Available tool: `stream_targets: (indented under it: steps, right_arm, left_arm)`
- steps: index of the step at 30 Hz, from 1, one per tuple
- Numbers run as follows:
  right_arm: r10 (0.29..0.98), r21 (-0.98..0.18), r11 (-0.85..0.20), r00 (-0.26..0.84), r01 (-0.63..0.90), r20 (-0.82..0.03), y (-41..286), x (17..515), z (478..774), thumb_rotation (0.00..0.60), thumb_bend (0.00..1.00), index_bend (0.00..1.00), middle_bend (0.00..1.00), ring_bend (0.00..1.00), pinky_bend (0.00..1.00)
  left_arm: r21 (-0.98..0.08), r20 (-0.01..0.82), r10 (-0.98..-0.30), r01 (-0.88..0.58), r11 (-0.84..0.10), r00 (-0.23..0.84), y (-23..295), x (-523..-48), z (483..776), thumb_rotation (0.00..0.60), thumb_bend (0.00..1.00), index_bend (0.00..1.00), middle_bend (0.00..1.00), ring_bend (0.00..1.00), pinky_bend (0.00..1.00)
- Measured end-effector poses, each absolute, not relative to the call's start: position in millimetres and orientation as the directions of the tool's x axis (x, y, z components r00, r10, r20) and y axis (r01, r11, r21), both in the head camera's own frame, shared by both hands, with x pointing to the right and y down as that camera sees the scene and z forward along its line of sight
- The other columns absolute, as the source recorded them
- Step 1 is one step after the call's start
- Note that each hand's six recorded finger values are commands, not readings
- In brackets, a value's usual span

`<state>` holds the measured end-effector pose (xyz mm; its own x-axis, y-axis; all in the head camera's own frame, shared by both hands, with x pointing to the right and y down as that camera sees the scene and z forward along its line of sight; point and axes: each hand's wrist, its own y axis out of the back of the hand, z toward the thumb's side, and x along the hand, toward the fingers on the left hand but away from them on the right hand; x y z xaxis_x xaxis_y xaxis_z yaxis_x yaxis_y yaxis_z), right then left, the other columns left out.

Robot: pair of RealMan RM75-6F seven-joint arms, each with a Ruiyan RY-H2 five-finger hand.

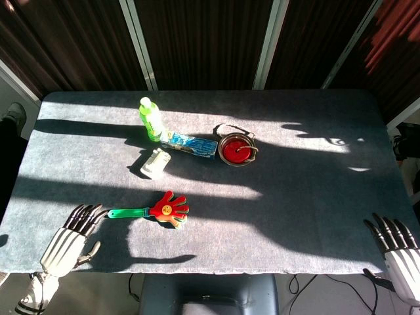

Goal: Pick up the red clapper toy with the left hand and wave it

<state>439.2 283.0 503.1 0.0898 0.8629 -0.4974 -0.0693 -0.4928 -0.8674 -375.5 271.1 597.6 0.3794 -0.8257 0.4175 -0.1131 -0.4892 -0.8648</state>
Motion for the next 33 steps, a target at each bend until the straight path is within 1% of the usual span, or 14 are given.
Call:
stream_targets:
  steps: [6, 9, 12, 15, 18, 22, 25, 28, 33]
  right_arm:
    - [0.862, -0.868, -0.493, 0.098, -0.064, -0.497, 283, 437, 503, 0.6, 0.14, 0.0, 0.0, 0.0, 0.0]
    - [0.859, -0.865, -0.498, 0.096, -0.066, -0.503, 283, 437, 505, 0.6, 0.14, 0.0, 0.0, 0.0, 0.0]
    - [0.855, -0.86, -0.505, 0.099, -0.067, -0.51, 283, 436, 507, 0.6, 0.14, 0.0, 0.0, 0.0, 0.0]
    - [0.852, -0.858, -0.509, 0.101, -0.068, -0.513, 283, 435, 508, 0.6, 0.14, 0.0, 0.0, 0.0, 0.0]
    - [0.85, -0.856, -0.512, 0.1, -0.069, -0.517, 283, 435, 510, 0.6, 0.14, 0.0, 0.0, 0.0, 0.0]
    - [0.849, -0.854, -0.515, 0.099, -0.069, -0.519, 282, 435, 512, 0.6, 0.14, 0.0, 0.0, 0.0, 0.0]
    - [0.851, -0.857, -0.511, 0.097, -0.067, -0.516, 282, 436, 511, 0.6, 0.14, 0.0, 0.0, 0.0, 0.0]
    - [0.853, -0.858, -0.509, 0.096, -0.065, -0.514, 281, 436, 510, 0.6, 0.14, 0.0, 0.0, 0.0, 0.0]
    - [0.851, -0.857, -0.511, 0.102, -0.064, -0.515, 282, 435, 509, 0.6, 0.14, 0.0, 0.0, 0.0, 0.0]
  left_arm:
    - [-0.849, 0.429, -0.808, -0.127, -0.513, 0.404, 271, -369, 604, 0.6, 0.41, 0.0, 0.0, 0.0, 0.0]
    - [-0.82, 0.441, -0.786, -0.16, -0.549, 0.433, 268, -361, 613, 0.6, 0.41, 0.0, 0.0, 0.0, 0.0]
    - [-0.771, 0.485, -0.745, -0.179, -0.611, 0.458, 262, -352, 632, 0.6, 0.4, 0.0, 0.0, 0.0, 0.0]
    - [-0.712, 0.533, -0.698, -0.192, -0.676, 0.478, 251, -339, 656, 0.6, 0.39, 0.01, 0.0, 0.0, 0.0]
    - [-0.671, 0.56, -0.669, -0.206, -0.712, 0.489, 236, -322, 680, 0.6, 0.38, 0.07, 0.0, 0.0, 0.0]
    - [-0.661, 0.581, -0.668, -0.209, -0.721, 0.465, 224, -313, 705, 0.6, 0.39, 0.13, 0.0, 0.0, 0.0]
    - [-0.644, 0.608, -0.662, -0.215, -0.734, 0.439, 219, -308, 721, 0.6, 0.38, 0.19, 0.0, 0.0, 0.0]
    - [-0.635, 0.622, -0.663, -0.228, -0.738, 0.416, 215, -306, 730, 0.6, 0.38, 0.23, 0.0, 0.0, 0.0]
    - [-0.636, 0.622, -0.667, -0.233, -0.736, 0.41, 213, -300, 736, 0.6, 0.38, 0.28, 0.0, 0.0, 0.0]
